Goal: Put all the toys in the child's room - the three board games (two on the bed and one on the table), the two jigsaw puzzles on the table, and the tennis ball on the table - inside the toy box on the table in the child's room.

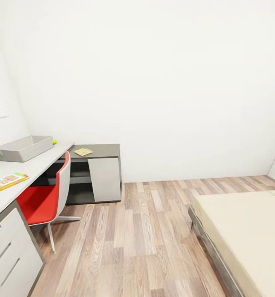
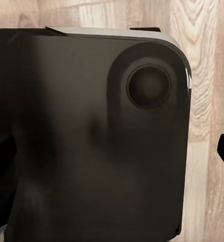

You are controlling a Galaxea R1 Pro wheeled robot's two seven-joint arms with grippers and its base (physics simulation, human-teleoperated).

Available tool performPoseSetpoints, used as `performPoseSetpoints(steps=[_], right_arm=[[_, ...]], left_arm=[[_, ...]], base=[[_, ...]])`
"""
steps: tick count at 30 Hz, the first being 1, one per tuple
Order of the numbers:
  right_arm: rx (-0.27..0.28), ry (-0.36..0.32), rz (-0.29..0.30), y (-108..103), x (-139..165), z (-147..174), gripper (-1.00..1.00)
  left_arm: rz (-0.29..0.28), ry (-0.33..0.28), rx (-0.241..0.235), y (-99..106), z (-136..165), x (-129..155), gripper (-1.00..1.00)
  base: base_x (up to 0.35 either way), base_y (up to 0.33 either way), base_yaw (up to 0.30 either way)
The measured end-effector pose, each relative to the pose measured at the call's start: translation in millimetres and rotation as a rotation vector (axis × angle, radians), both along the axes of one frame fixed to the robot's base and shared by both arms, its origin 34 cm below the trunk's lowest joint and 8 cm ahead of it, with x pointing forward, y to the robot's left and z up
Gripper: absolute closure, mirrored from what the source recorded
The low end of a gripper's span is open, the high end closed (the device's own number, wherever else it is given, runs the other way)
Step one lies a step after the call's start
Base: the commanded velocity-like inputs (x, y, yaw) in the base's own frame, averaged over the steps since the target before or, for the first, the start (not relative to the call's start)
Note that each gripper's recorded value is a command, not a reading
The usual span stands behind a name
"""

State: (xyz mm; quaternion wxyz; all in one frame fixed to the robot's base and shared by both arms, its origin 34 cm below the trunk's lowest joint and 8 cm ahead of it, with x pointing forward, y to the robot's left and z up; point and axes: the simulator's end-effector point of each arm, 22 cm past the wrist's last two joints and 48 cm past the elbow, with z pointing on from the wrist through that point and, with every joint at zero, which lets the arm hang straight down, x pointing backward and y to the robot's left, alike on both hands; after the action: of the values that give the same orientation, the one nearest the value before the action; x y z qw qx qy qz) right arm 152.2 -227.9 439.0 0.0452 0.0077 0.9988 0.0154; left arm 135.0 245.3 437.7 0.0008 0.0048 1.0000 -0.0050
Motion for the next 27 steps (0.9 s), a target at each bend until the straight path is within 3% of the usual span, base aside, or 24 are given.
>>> performPoseSetpoints(steps=[9, 27], right_arm=[[0.0, 0.0, 0.0, -0.1, 0.0, 0.0, -1.0], [-0.003, -0.001, 0.003, -2.0, 0.6, 29.6, -1.0]], left_arm=[[-0.002, -0.003, 0.002, 1.8, 0.0, 0.7, -1.0], [-0.004, -0.019, 0.002, 1.4, 29.7, 5.1, -1.0]], base=[[0.0, 0.0, -0.009], [0.0, 0.0, 0.0]])
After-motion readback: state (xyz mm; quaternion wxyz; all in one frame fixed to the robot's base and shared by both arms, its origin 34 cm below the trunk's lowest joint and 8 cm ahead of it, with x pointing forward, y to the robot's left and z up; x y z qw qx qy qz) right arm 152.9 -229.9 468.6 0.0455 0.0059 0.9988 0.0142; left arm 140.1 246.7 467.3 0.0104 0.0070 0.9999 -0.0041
